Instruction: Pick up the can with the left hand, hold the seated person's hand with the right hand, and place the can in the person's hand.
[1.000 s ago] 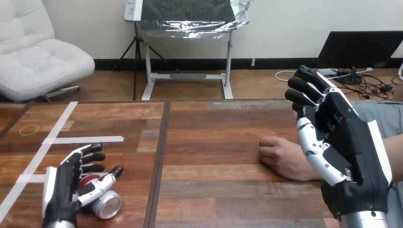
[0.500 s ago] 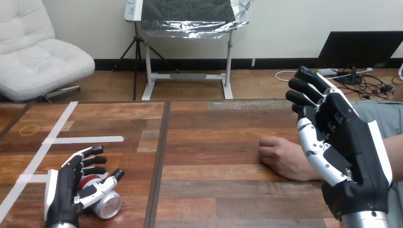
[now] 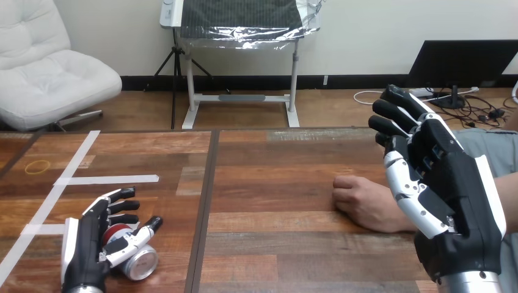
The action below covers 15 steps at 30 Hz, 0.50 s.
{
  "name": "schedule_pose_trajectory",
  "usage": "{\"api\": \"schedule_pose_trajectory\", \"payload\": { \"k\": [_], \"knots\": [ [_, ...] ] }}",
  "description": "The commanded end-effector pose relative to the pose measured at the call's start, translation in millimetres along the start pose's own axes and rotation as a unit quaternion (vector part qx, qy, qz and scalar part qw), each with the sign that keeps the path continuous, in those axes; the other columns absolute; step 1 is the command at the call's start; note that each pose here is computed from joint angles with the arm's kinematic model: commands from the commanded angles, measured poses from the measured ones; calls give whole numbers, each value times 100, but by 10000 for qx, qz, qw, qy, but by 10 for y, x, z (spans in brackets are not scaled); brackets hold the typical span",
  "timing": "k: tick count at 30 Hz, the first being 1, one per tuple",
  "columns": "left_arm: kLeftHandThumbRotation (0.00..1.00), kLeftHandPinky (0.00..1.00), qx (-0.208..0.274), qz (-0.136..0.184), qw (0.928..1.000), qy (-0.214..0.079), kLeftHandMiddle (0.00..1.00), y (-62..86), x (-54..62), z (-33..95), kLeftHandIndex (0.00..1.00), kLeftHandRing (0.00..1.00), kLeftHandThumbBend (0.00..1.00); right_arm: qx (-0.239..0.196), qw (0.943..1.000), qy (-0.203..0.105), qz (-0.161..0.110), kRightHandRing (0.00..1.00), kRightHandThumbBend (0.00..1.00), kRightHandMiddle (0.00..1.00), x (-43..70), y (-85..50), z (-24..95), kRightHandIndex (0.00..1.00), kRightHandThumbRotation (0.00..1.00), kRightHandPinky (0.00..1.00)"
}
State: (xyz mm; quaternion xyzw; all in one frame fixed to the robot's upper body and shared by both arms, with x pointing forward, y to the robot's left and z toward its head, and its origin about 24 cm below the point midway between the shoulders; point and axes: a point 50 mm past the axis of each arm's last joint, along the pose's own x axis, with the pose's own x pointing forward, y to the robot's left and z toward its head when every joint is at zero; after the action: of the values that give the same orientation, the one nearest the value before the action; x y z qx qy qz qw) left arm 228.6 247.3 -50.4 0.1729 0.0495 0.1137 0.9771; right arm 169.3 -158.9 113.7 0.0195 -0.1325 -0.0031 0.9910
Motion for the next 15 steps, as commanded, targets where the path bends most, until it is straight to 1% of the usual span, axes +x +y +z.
{"api": "schedule_pose_trajectory", "payload": {
  "k": [1, 9, 15],
  "knots": [
    [12, 57, 26, -134, 9990, -420, 69, -104, 143, 199, 72, 64, 62, 83, 9987, -508, 10, 82, 0, 83, 78, 23, 180, 83, 0, 86],
    [12, 57, -1, -227, 9988, -441, 69, -156, 149, 217, 72, 64, 61, 37, 9987, -504, 8, 81, 0, 82, 76, 20, 181, 82, 0, 84],
    [15, 55, 3, -263, 9986, -464, 68, -181, 146, 225, 71, 62, 61, 42, 9988, -496, 6, 81, 0, 82, 73, 22, 185, 82, 0, 84]
  ]
}}
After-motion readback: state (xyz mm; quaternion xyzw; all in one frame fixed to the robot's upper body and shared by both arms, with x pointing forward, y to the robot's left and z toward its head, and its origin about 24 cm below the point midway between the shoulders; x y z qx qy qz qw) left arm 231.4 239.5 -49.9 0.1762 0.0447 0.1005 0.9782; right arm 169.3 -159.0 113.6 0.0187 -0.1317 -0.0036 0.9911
